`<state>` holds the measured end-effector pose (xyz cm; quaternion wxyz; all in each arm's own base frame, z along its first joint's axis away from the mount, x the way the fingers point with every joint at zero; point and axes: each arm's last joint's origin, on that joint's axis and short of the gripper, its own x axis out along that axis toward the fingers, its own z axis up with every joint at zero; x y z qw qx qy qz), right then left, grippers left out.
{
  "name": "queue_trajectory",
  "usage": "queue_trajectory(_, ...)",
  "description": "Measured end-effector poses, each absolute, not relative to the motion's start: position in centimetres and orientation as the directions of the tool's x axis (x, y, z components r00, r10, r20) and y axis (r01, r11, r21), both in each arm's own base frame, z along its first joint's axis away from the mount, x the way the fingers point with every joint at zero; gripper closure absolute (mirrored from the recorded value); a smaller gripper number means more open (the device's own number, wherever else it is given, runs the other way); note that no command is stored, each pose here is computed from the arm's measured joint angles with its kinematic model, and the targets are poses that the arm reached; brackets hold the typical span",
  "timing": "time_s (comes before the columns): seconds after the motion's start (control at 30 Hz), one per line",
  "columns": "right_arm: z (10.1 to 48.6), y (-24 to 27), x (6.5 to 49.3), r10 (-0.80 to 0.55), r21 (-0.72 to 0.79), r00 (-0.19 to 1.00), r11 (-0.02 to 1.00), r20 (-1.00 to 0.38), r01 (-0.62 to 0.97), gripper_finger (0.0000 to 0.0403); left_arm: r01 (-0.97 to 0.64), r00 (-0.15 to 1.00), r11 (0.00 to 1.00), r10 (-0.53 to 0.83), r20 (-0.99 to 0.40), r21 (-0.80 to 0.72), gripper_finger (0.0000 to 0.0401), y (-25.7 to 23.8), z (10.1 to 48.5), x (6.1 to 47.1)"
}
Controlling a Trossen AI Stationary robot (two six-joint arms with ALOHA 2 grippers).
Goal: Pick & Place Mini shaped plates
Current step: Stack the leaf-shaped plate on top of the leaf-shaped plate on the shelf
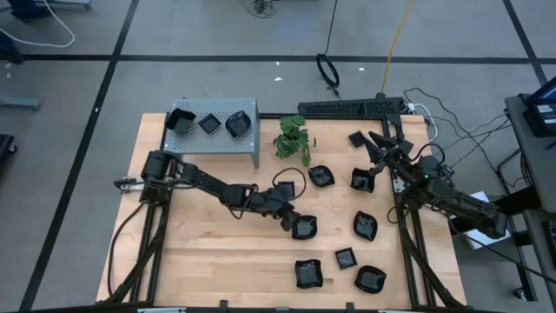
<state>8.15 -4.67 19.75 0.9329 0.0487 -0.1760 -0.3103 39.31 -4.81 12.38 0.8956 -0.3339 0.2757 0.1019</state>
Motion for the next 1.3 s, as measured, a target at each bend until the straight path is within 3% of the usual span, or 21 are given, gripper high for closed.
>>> queue_trajectory(0.33, 19.7, -4.7, 8.2, -0.597, 0.199, 0.747, 0.802, 0.294, 0.563, 0.025, -0.334, 0.806, 0.818, -0.009, -0.592, -0.467, 0.0199, -5.7, 12.0, 39.0)
queue_trajectory(1.03, 19.7, -4.7, 8.2, -0.597, 0.199, 0.747, 0.802, 0.292, 0.563, 0.025, -0.358, 0.802, 0.795, -0.006, -0.598, -0.489, 0.0201, -7.6, 10.0, 39.0)
queue_trajectory(1.17, 19.7, -4.7, 8.2, -0.598, 0.198, 0.748, 0.801, 0.287, 0.565, 0.025, -0.367, 0.798, 0.791, -0.003, -0.603, -0.49, 0.0245, -7.5, 9.9, 39.0)
queue_trajectory(1.3, 19.7, -4.7, 8.2, -0.598, 0.198, 0.748, 0.801, 0.287, 0.564, 0.025, -0.372, 0.794, 0.787, -0.005, -0.608, -0.492, 0.0336, -7.5, 9.8, 39.0)
